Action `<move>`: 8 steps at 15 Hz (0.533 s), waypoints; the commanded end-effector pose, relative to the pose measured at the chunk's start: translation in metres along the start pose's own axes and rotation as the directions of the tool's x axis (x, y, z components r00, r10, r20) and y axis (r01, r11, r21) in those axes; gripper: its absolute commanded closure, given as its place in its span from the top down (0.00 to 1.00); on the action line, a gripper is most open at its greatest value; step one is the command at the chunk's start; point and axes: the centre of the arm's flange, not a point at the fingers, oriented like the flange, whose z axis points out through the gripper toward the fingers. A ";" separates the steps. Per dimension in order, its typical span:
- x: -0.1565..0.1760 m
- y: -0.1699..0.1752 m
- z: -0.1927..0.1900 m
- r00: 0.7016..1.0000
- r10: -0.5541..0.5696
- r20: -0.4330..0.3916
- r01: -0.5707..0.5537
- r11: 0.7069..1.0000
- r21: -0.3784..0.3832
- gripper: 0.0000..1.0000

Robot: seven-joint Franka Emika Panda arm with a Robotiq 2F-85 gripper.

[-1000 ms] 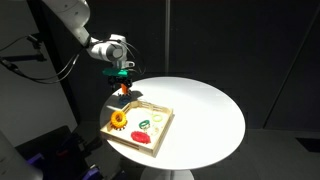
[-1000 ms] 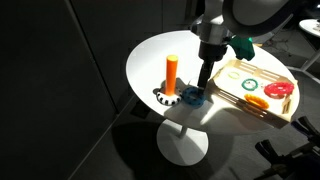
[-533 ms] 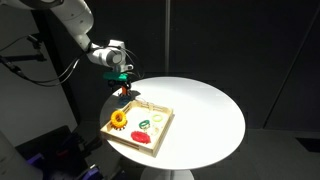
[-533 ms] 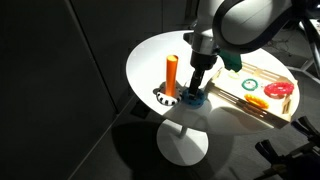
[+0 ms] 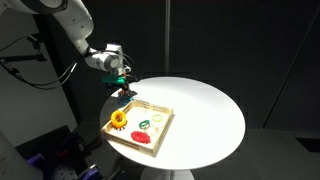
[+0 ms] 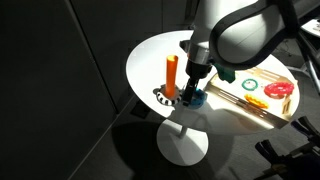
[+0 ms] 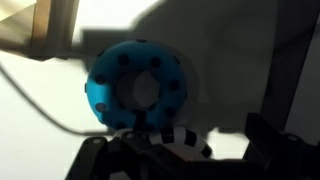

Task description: Put the blue object inside the tray

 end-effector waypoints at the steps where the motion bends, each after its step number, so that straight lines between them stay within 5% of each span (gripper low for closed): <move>1: -0.004 -0.007 0.007 1.000 0.011 -0.016 -0.012 1.000 -0.027 1.00; 8: -0.012 -0.009 0.017 1.000 0.014 0.004 -0.014 0.998 -0.066 1.00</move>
